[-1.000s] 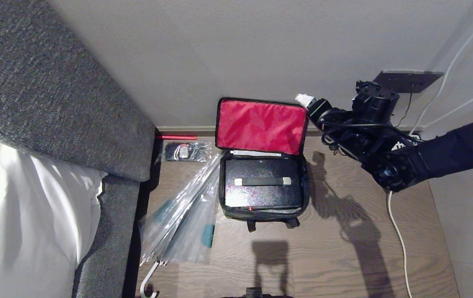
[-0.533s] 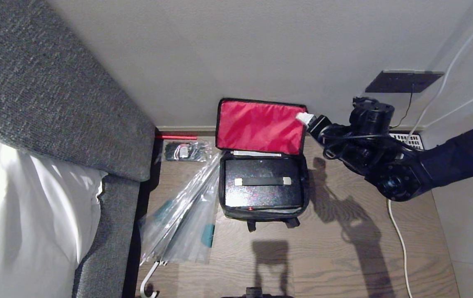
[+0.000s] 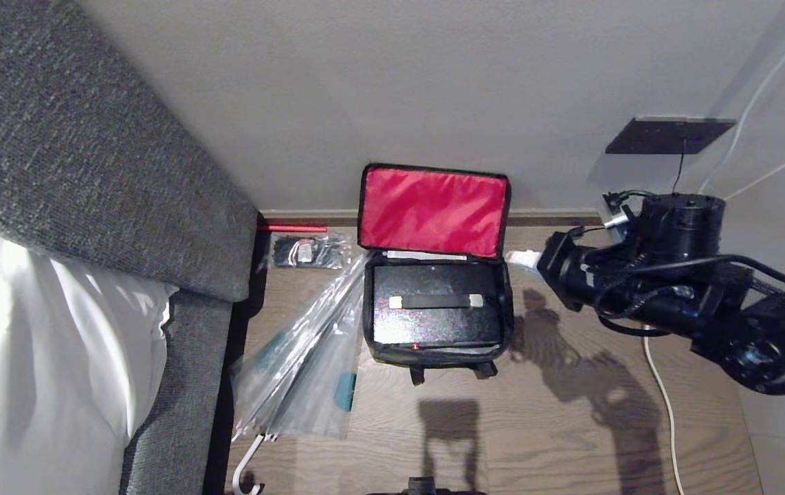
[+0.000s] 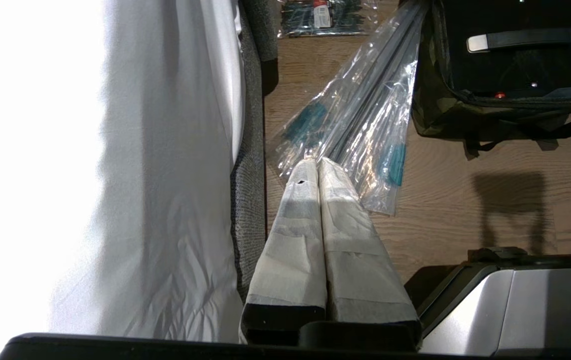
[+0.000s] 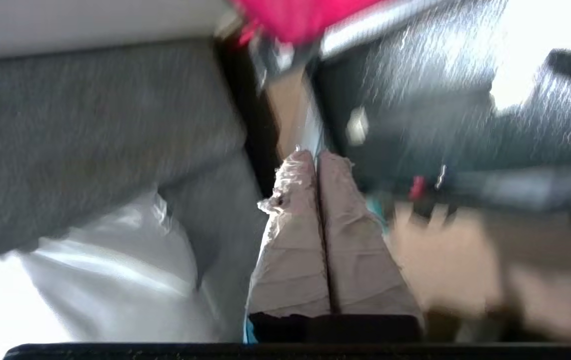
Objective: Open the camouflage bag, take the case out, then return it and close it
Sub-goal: Grip the handle
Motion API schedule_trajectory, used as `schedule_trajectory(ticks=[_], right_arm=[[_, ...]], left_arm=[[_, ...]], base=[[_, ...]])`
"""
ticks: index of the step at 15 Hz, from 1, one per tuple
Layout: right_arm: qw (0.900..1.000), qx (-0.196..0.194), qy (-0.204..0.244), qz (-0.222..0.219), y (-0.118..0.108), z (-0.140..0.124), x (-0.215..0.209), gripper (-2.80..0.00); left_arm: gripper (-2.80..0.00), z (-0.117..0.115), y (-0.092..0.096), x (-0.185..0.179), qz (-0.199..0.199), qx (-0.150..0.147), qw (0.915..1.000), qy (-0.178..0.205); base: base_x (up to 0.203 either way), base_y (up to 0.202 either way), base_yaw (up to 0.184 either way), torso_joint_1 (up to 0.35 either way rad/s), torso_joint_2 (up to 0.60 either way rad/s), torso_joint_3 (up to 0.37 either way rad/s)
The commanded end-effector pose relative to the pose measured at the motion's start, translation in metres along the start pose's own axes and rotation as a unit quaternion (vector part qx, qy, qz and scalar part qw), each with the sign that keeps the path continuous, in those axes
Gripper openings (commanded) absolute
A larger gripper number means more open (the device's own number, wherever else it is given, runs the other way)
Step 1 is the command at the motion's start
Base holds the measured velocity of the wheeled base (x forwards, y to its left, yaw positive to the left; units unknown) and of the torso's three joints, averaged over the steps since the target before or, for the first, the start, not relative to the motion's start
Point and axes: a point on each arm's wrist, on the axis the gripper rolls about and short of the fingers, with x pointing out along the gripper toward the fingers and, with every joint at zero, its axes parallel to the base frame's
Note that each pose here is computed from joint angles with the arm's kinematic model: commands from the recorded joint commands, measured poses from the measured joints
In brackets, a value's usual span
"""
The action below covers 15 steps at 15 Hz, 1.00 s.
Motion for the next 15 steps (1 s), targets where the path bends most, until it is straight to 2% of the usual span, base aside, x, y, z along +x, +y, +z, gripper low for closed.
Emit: schedule_trajectory(ticks=[1,4,7,10,13,14,15], right_arm=[[1.0,-0.006,0.003,0.027,0.02,0.0,-0.033,-2.8],[0.997,-0.022,0.025,0.074,0.035,-0.01,-0.094,-2.8],[0.996,-0.046,0.019,0.074,0.039,-0.018,-0.169,-2.8],[0.988,-0.15,-0.003,0.022,0.025,-0.052,-0.254,-2.8],[0.964,-0.254,-0.026,-0.071,-0.009,-0.113,-0.308,-2.8],[0.952,-0.283,-0.021,-0.112,-0.022,-0.131,-0.312,-2.8],[0.933,-0.326,-0.02,-0.148,-0.033,-0.143,-0.312,-2.8]], left_arm=[[-2.8,0.0,0.0,0.0,0.0,0.0,1.0,0.001],[-2.8,0.0,0.0,0.0,0.0,0.0,1.0,0.001],[-2.8,0.0,0.0,0.0,0.0,0.0,1.0,0.0],[-2.8,0.0,0.0,0.0,0.0,0.0,1.0,0.001],[-2.8,0.0,0.0,0.0,0.0,0.0,1.0,0.0],[-2.8,0.0,0.0,0.0,0.0,0.0,1.0,-0.001],[-2.8,0.0,0.0,0.0,0.0,0.0,1.0,0.0]], base=[[0.0,0.0,0.0,0.0,0.0,0.0],[0.0,0.0,0.0,0.0,0.0,0.0],[0.0,0.0,0.0,0.0,0.0,0.0],[0.0,0.0,0.0,0.0,0.0,0.0],[0.0,0.0,0.0,0.0,0.0,0.0],[0.0,0.0,0.0,0.0,0.0,0.0],[0.0,0.0,0.0,0.0,0.0,0.0]])
